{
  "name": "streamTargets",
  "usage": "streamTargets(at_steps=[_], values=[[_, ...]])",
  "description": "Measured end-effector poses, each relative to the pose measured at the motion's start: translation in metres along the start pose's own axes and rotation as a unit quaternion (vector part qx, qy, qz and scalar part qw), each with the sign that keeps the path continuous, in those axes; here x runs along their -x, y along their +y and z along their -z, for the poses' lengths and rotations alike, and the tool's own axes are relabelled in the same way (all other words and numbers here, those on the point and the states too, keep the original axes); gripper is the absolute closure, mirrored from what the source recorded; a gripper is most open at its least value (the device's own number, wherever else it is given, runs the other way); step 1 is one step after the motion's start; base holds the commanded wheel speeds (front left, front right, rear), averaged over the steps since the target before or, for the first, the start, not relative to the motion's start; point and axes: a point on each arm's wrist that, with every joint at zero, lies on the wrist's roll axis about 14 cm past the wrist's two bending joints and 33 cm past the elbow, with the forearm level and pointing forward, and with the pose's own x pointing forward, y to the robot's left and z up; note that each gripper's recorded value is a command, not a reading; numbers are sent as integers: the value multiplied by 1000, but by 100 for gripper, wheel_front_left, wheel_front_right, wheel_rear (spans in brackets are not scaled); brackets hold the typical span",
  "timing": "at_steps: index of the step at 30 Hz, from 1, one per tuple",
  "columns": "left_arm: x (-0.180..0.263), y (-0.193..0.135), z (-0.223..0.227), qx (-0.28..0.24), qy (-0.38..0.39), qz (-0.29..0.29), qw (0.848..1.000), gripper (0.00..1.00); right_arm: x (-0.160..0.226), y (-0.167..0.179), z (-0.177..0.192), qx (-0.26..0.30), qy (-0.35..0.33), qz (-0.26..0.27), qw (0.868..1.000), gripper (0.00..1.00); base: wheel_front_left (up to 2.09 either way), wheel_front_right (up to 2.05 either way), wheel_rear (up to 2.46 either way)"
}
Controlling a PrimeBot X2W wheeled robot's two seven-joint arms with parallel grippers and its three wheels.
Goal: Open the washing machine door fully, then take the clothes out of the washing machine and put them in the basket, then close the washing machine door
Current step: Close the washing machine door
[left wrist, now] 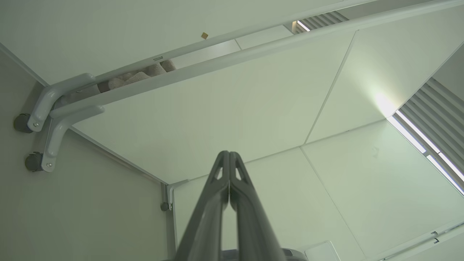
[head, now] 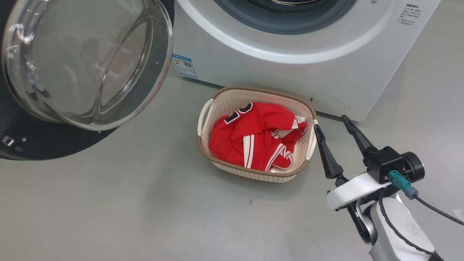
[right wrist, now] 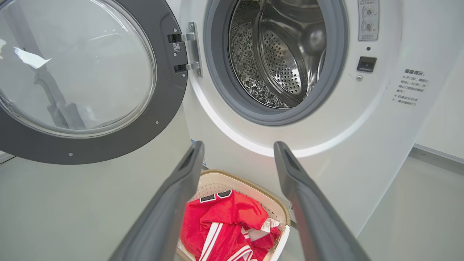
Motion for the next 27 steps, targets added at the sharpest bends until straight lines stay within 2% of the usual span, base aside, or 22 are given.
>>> streamTargets(at_steps=[5,15,27], values=[[-17,3,32,-10,47,-12,999,100,-1,-11,3,4,2,8,1000,0,0,0,0],[-23,30,111,-31,165,-53,984,100,3,-37,12,4,12,38,999,0,0,0,0],[-23,43,127,-44,213,-70,974,100,4,-43,16,5,17,43,999,0,0,0,0]])
